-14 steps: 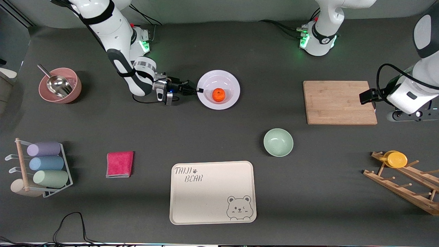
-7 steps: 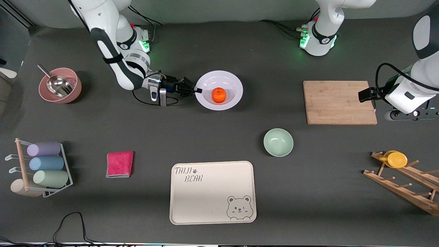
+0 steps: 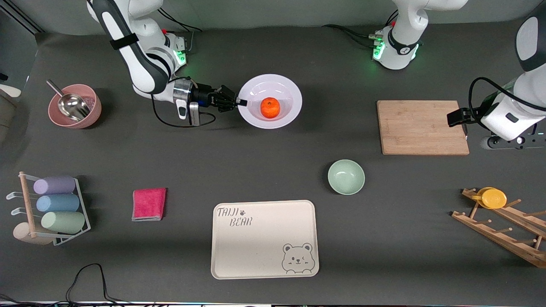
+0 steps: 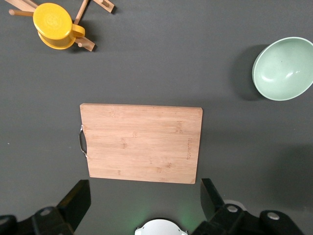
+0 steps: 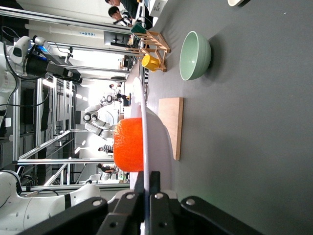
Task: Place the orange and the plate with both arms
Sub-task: 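Lift the plate with the right gripper and carry it over the bear tray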
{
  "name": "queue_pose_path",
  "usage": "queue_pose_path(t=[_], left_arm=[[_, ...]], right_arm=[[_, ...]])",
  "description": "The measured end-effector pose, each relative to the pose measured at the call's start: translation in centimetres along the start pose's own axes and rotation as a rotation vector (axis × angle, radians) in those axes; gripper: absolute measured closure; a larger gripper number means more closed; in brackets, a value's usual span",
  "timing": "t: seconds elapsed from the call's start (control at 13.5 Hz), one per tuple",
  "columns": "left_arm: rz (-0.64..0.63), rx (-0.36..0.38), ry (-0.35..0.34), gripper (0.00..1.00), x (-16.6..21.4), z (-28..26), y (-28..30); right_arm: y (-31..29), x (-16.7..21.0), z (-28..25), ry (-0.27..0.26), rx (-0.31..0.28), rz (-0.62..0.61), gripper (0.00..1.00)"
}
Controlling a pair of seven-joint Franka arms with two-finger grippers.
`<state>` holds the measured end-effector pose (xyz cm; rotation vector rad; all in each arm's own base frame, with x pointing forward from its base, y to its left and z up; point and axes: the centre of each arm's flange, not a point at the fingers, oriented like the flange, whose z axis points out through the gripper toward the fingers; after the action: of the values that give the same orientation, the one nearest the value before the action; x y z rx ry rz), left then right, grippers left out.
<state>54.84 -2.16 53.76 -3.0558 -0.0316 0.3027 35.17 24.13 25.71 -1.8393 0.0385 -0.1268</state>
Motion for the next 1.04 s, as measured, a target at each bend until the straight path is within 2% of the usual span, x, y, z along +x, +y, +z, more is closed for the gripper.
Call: queue_pose_path(t=[0.22, 0.44, 0.74, 0.96, 1.04], left_arm=[[-0.005, 0.0, -0.002, 0.0, 0.1, 0.1, -0.2], [-0.006, 0.001, -0.007, 0.0, 0.3, 0.3, -0.3], [-0.006, 0.002, -0.009, 0.0, 0.4, 0.5, -0.2], [-0.006, 0.002, -0.011, 0.0, 0.4, 0.6, -0.2], [-0.006, 0.002, -0.011, 0.0, 0.4, 0.6, -0.2]], right_arm=[[-1.3, 7.2, -1.2, -0.002, -0.018, 0.037, 0.96], [-1.1, 15.6, -1.0, 0.038, -0.012, 0.048, 0.96], [1.8, 24.0, 1.8, 0.071, 0.011, 0.03, 0.96], [2.1, 30.7, 2.8, 0.04, -0.031, 0.023, 0.96], [1.5, 33.1, 2.7, 0.045, -0.039, 0.028, 0.96]])
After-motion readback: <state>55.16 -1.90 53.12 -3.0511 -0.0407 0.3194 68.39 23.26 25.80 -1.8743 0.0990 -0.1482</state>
